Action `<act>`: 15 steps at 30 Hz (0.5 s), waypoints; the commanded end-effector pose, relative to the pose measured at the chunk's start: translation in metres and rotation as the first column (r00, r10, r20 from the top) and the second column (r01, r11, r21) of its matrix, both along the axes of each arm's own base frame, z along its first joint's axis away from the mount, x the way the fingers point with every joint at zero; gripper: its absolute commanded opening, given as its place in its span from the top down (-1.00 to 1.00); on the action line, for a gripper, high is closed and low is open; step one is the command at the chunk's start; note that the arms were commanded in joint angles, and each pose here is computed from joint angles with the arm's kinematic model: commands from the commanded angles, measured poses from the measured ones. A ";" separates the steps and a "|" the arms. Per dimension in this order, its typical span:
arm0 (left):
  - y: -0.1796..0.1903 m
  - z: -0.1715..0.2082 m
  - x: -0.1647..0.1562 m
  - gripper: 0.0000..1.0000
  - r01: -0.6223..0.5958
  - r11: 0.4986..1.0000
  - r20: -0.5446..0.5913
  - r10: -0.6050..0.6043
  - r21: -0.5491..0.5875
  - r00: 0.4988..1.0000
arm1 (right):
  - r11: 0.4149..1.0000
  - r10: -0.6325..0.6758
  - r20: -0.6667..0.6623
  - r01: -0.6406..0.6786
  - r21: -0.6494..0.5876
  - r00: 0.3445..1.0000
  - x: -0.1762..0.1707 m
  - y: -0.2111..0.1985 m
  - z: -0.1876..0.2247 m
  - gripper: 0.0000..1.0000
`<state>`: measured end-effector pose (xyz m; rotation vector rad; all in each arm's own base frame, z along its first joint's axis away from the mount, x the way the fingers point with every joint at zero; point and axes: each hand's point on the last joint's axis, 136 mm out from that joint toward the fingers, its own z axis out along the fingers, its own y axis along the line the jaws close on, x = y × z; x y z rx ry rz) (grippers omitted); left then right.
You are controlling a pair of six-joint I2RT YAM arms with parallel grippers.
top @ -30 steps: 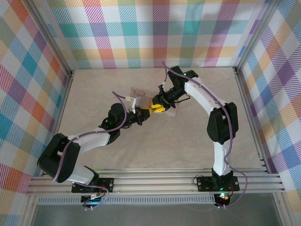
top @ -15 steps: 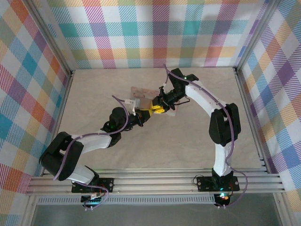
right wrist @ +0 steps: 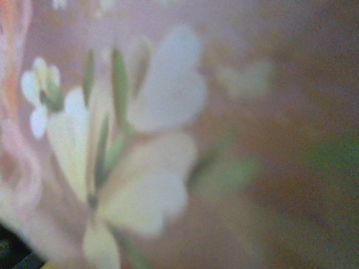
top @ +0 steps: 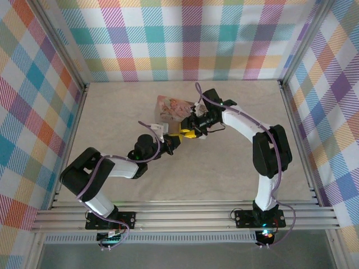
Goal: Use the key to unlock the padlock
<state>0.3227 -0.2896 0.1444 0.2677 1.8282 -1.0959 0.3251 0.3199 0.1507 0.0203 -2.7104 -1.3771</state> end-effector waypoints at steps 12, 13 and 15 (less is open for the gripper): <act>-0.013 -0.029 -0.019 1.00 0.041 0.998 0.012 -0.042 0.056 0.999 | 0.999 -0.020 -0.094 0.023 0.026 0.995 -0.019 0.016 -0.018 0.08; -0.013 -0.032 -0.019 1.00 0.038 0.997 0.009 -0.039 0.068 0.999 | 0.999 -0.026 -0.095 0.027 0.018 0.995 -0.019 0.015 -0.020 0.08; -0.012 -0.035 -0.019 1.00 0.037 0.996 0.006 -0.038 0.079 0.999 | 0.999 -0.031 -0.098 0.032 0.009 0.995 -0.020 0.014 -0.023 0.08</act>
